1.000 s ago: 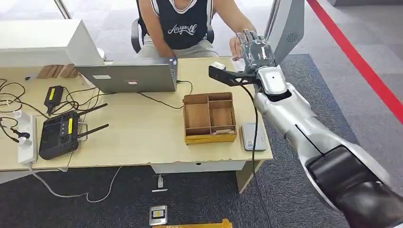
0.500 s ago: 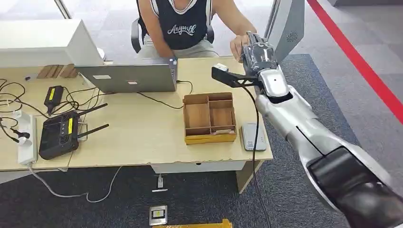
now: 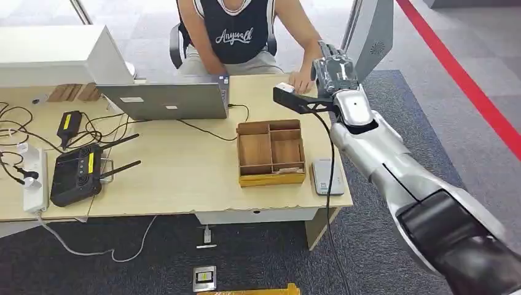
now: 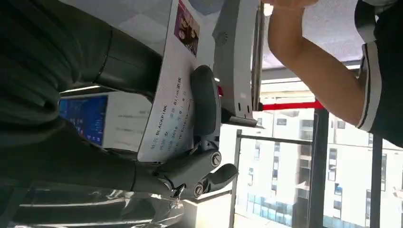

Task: Pass the card to the sensor for recognition and then transmit it.

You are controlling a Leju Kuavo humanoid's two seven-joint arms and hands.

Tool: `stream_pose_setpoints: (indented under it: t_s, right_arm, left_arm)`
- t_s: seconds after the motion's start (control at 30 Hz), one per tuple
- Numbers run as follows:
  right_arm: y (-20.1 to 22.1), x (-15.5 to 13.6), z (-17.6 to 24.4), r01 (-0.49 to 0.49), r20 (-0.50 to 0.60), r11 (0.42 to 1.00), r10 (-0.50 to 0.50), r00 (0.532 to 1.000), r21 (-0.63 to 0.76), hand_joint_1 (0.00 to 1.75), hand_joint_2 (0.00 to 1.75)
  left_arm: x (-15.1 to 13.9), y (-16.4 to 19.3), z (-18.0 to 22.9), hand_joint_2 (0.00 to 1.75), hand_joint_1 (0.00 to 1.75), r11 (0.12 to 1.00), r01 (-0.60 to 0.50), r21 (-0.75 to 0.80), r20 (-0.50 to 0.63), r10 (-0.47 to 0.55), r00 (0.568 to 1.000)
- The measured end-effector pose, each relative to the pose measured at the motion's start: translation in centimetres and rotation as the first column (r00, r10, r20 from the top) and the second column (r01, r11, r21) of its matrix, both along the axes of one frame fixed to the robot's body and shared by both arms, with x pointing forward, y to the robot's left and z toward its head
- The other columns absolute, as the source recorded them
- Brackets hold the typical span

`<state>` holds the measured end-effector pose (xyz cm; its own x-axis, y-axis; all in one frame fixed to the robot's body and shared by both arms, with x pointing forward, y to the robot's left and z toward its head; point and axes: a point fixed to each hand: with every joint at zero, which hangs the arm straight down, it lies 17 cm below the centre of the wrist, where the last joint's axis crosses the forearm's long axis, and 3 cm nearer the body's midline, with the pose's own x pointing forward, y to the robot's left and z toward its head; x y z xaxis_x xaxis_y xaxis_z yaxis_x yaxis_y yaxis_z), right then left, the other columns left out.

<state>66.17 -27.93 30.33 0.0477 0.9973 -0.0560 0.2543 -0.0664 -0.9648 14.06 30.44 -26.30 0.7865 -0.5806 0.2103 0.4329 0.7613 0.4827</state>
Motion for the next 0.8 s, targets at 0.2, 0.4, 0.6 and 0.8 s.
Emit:
stream_pose_setpoints:
  t_s: [0.2, 0.4, 0.6, 0.8]
  right_arm:
    - [0.0, 0.0, 0.0, 0.0, 0.0, 1.0, 0.0, 1.0, -0.001, 1.75, 1.75]
    - [0.0, 0.0, -0.1, -0.001, 0.0, 1.0, 0.001, 1.0, -0.001, 1.75, 1.75]
    - [0.2, -0.1, -0.6, -0.011, -0.01, 1.0, 0.011, 1.0, 0.007, 1.75, 1.75]
    - [-1.0, -0.8, -3.9, -0.009, -0.067, 1.0, 0.011, 0.998, 0.024, 1.75, 1.75]
  left_arm:
    - [0.0, 0.0, 0.0, 0.0, 0.0, 1.0, 0.0, 0.0, 0.0, 0.0, 1.0]
    - [0.0, 0.0, 0.0, 0.0, 0.0, 1.0, 0.0, 0.0, 0.0, 0.0, 1.0]
    - [0.0, 0.1, 0.0, 0.0, 0.0, 1.0, -0.003, 0.001, 0.001, 0.003, 1.0]
    - [-0.4, 0.3, -0.1, 0.0, 0.0, 1.0, -0.031, 0.004, -0.014, 0.031, 0.999]
